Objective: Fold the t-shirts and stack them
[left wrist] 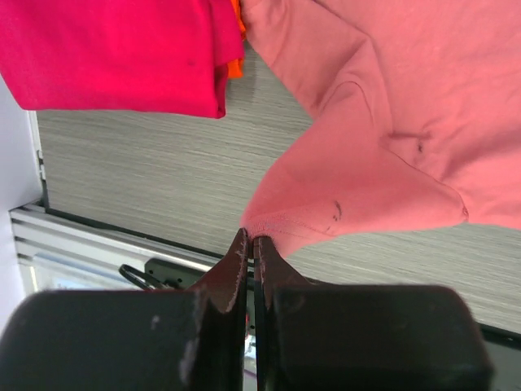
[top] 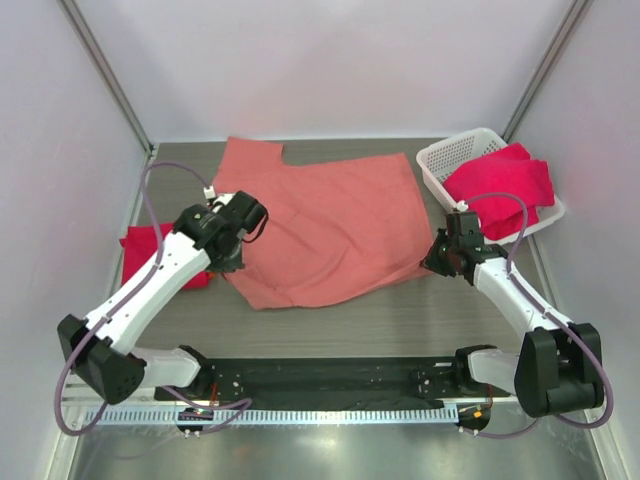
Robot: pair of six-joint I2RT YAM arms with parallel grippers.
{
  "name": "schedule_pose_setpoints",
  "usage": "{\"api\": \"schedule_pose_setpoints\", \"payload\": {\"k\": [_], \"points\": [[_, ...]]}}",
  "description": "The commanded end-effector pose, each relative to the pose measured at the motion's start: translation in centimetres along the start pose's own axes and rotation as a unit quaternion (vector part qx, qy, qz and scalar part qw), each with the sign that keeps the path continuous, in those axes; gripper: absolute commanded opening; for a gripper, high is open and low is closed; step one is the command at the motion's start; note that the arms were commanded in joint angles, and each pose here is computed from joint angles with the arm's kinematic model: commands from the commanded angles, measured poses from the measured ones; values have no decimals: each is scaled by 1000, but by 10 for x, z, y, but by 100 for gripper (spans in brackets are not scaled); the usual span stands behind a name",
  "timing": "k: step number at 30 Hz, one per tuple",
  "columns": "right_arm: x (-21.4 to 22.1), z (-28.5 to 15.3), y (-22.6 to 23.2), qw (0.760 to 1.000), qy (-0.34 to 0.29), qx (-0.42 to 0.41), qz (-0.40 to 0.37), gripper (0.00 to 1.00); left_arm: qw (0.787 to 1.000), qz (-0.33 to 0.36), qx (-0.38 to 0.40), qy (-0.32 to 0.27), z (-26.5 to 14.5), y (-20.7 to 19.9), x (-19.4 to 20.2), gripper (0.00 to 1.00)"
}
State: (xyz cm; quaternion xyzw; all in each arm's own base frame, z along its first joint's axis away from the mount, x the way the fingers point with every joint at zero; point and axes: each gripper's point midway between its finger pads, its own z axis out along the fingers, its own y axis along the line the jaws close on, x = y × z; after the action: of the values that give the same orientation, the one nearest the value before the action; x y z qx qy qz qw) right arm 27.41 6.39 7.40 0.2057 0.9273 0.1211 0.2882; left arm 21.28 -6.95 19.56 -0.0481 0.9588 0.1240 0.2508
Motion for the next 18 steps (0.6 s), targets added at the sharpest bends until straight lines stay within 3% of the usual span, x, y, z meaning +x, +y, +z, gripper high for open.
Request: {"api": "schedule_pose_setpoints", "payload": {"k": [1,8,18], "points": [[-36,-3,8,999,-48,12,-7,2,999,40,-10,12,-4,5,0,0],[-64,2,24,998,-60,12,-9,1,999,44,-18,-20,-6,-8,-44,2],[-99,26,42,998,-66,16,-1,1,998,42,-44,-18,14,-10,-94,1]]}}
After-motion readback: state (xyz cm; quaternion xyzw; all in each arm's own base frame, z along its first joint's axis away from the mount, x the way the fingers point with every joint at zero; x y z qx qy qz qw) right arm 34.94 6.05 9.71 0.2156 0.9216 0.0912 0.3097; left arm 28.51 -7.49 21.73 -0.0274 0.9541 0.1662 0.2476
